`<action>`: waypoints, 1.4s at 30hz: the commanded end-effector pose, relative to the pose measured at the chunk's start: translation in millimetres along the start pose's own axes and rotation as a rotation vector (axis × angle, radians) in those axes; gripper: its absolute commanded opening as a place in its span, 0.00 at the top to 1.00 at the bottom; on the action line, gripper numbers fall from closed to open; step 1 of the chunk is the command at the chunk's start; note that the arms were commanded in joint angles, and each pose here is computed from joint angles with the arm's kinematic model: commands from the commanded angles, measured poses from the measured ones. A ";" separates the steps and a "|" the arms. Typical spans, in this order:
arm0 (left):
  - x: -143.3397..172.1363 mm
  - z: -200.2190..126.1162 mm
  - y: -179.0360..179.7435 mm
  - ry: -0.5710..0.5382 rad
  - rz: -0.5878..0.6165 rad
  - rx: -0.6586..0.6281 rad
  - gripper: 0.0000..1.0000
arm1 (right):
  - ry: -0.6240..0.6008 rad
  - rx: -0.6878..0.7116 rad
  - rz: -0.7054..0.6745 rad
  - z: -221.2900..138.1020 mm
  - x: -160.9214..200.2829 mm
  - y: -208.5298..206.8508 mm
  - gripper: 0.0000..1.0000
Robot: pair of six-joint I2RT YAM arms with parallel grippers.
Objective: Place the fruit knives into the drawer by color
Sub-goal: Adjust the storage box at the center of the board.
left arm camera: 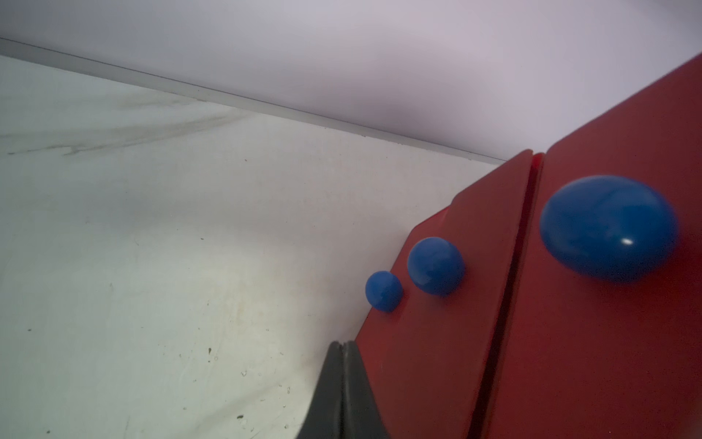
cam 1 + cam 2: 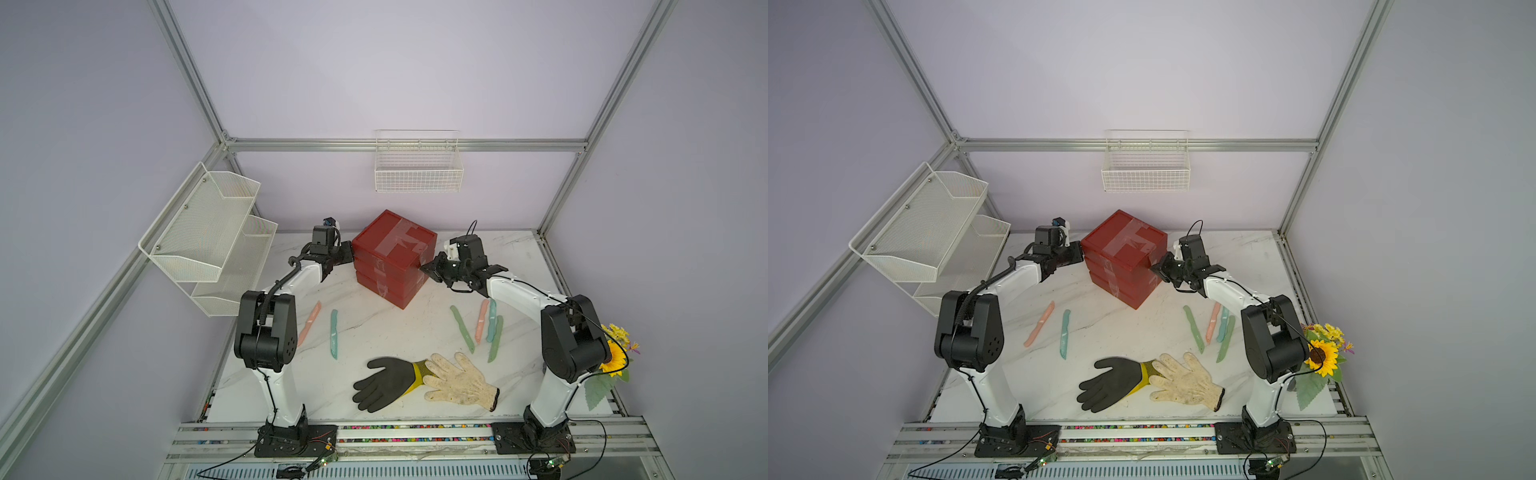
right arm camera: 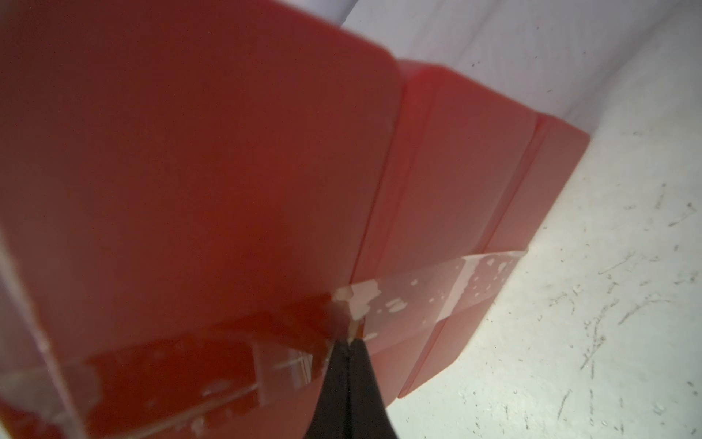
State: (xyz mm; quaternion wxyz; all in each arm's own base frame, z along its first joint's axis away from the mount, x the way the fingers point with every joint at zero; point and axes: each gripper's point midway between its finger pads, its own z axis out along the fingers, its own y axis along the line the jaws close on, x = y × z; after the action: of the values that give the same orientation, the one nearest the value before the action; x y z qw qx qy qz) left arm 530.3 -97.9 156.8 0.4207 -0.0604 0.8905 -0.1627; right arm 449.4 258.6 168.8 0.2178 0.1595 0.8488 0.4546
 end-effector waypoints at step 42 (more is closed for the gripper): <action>-21.9 -156.0 -19.3 -0.152 0.143 -0.178 1.00 | -0.241 -0.016 0.097 -40.3 -105.3 -14.3 1.00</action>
State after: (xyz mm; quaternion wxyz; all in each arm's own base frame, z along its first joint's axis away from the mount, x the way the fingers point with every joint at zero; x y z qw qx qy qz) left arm 420.8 -106.0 234.8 0.4489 -0.0215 0.8885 -0.0927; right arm 534.3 173.1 173.8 0.2754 0.2537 0.8134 0.4451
